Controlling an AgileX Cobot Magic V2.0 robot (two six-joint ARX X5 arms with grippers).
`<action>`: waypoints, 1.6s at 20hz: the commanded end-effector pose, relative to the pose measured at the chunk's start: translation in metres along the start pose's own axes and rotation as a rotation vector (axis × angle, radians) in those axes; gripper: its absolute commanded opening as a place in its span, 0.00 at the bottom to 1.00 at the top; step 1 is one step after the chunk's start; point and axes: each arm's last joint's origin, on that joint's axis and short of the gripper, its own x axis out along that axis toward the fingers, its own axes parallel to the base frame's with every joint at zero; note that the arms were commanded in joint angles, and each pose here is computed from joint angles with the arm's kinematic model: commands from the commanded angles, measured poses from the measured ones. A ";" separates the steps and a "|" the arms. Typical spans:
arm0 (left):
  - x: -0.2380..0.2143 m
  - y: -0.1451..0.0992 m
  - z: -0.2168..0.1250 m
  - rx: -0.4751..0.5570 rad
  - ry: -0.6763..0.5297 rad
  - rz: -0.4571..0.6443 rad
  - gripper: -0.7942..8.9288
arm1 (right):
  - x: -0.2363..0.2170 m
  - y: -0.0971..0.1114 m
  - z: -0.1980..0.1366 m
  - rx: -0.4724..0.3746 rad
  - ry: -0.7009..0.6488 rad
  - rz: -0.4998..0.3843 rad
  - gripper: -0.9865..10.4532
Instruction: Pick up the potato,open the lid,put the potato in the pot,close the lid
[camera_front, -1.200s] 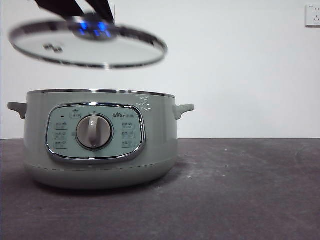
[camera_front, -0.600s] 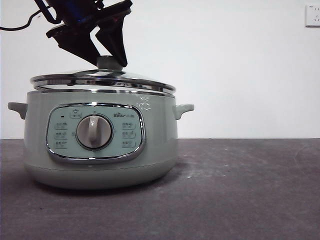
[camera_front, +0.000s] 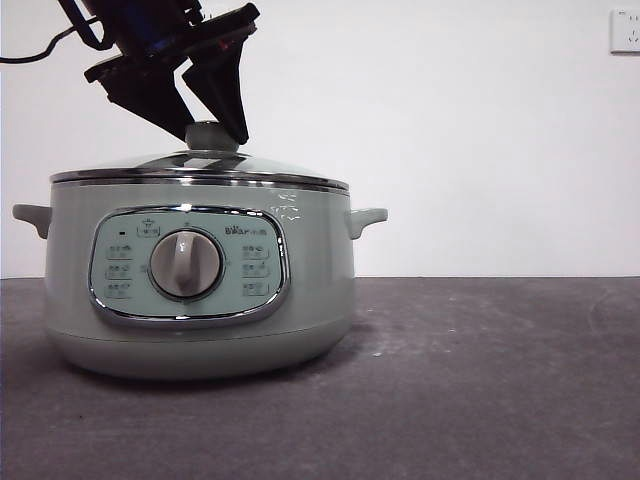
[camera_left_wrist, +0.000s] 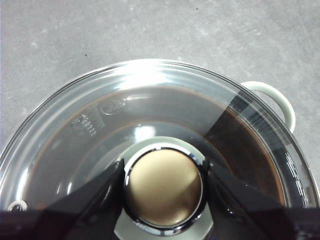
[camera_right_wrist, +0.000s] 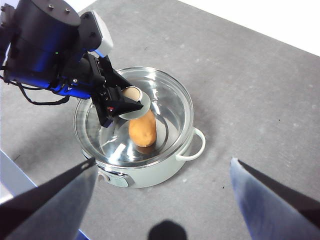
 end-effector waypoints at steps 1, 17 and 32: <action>-0.001 -0.001 0.003 -0.009 -0.002 0.004 0.08 | 0.001 0.000 0.000 0.010 0.006 -0.003 0.47; -0.066 -0.005 0.010 -0.011 -0.169 -0.017 0.53 | 0.002 -0.007 -0.007 0.006 0.066 -0.155 0.44; -0.159 -0.005 -0.080 0.036 -0.388 -0.005 0.07 | 0.025 -0.011 -0.120 0.064 -0.244 -0.169 0.08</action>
